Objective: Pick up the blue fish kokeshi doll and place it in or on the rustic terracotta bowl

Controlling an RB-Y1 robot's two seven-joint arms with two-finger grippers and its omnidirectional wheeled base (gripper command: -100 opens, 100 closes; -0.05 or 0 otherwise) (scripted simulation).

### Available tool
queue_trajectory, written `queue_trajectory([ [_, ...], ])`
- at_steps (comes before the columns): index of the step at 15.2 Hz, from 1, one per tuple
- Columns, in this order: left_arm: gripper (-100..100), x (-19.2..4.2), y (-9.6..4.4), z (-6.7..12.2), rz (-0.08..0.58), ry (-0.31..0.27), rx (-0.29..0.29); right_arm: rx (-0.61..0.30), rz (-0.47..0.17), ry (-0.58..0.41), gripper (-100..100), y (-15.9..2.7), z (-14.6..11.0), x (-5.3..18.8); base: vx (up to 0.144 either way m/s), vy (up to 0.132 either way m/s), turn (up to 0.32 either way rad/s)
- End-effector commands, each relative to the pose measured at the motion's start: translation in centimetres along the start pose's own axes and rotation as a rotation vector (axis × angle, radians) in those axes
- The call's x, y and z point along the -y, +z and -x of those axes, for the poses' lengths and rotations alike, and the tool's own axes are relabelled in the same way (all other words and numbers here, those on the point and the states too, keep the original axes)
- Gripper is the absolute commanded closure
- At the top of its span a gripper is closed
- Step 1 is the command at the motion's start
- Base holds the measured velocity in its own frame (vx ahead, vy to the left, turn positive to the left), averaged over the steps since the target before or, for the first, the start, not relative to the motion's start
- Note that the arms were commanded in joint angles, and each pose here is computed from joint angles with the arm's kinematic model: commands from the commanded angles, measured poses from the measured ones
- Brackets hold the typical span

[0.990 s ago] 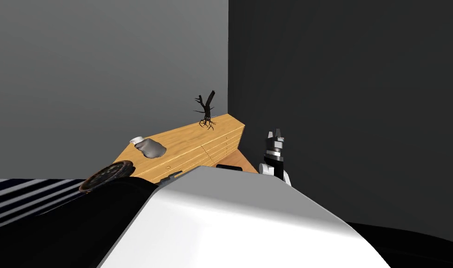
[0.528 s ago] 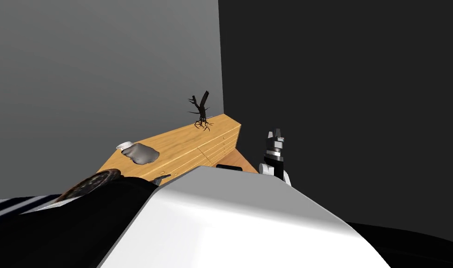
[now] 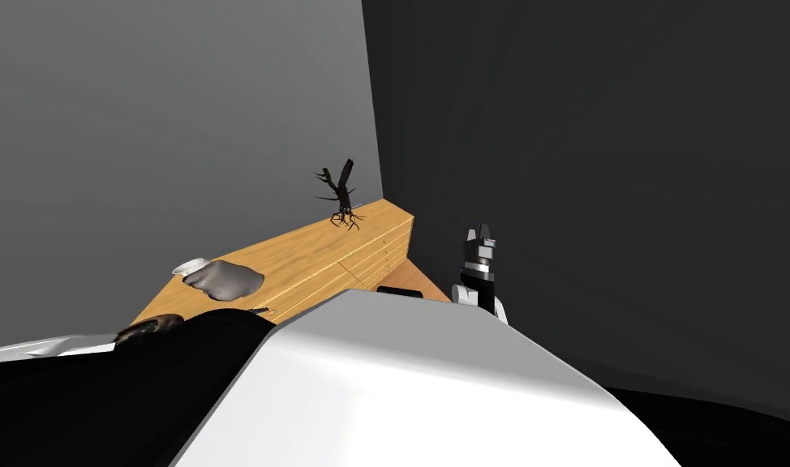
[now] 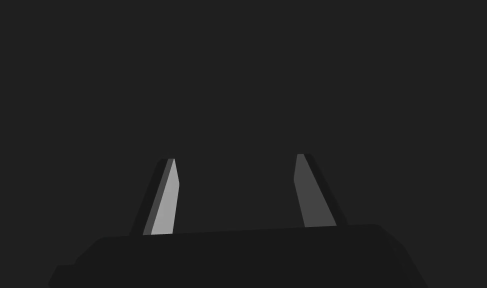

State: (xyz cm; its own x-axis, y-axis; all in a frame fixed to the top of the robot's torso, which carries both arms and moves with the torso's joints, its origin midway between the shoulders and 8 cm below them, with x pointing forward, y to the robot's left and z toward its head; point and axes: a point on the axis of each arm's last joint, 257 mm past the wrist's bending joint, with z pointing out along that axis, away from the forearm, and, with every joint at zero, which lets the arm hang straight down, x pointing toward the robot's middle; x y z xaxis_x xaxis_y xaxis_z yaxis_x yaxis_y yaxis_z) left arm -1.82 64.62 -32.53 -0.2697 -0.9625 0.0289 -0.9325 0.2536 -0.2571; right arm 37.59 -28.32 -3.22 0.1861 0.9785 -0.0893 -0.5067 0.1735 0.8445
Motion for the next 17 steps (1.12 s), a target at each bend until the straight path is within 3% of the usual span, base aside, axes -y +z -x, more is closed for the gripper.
queue_trajectory([
  [1, -100, 0.0, -1.2, 1.3, 0.028, 0.004, 0.022, 0.000, 0.000, 0.000, 0, 0.0, 0.0, 0.0, 0.007, -0.006, -0.042],
  [2, -100, -0.9, -3.1, 3.1, 0.076, -0.004, 0.053, 0.000, 0.000, 0.000, 0, 0.0, 0.0, 0.0, 0.007, -0.010, -0.117],
  [3, -100, -0.5, -3.5, 3.6, 0.083, 0.009, 0.059, 0.000, 0.000, 0.000, 0, 0.0, 0.0, 0.0, 0.005, -0.007, -0.127],
  [4, -100, -0.9, -5.3, 5.0, 0.124, 0.004, 0.084, 0.000, 0.000, 0.000, 0, 0.0, 0.0, 0.0, 0.005, -0.008, -0.141],
  [5, -100, -0.6, -5.8, 5.7, 0.132, 0.016, 0.096, 0.000, 0.000, 0.000, 0, 0.0, 0.0, 0.0, 0.004, -0.007, -0.124],
  [6, -100, -0.6, -7.8, 7.2, 0.173, 0.019, 0.123, 0.000, 0.000, 0.000, 0, 0.0, 0.0, 0.0, 0.005, -0.007, -0.139],
  [7, -100, -0.6, -8.0, 7.6, 0.176, 0.023, 0.131, 0.000, 0.000, 0.000, 0, 0.0, 0.0, 0.0, 0.005, -0.004, -0.103],
  [8, -100, -0.8, -9.7, 8.8, 0.209, 0.018, 0.158, 0.000, 0.000, 0.000, 0, 0.0, 0.0, 0.0, 0.004, -0.003, -0.105],
  [10, -100, -0.3, -10.1, 9.3, 0.215, 0.031, 0.164, 0.000, 0.000, 0.000, 0, 0.0, 0.0, 0.0, 0.002, 0.000, -0.068],
  [11, -100, 0.0, -11.9, 10.6, 0.249, 0.037, 0.193, 0.000, 0.000, 0.000, 0, 0.0, 0.0, 0.0, 0.001, -0.002, -0.090],
  [12, -100, 0.1, -12.0, 10.7, 0.249, 0.039, 0.194, 0.000, 0.000, 0.000, 0, 0.0, 0.0, 0.0, 0.001, 0.000, -0.093],
  [14, -100, 1.0, -15.0, 12.9, 0.302, 0.053, 0.243, 0.000, 0.000, 0.000, 0, 0.0, 0.0, 0.0, 0.001, 0.000, -0.105],
  [15, -100, 1.0, -15.0, 12.9, 0.302, 0.053, 0.243, 0.000, 0.000, 0.000, 0, 0.0, 0.0, 0.0, 0.000, 0.003, -0.099],
  [17, -100, 1.8, -17.0, 14.3, 0.336, 0.063, 0.275, 0.000, 0.000, 0.000, 0, 0.0, 0.0, 0.0, 0.000, 0.004, -0.062],
])
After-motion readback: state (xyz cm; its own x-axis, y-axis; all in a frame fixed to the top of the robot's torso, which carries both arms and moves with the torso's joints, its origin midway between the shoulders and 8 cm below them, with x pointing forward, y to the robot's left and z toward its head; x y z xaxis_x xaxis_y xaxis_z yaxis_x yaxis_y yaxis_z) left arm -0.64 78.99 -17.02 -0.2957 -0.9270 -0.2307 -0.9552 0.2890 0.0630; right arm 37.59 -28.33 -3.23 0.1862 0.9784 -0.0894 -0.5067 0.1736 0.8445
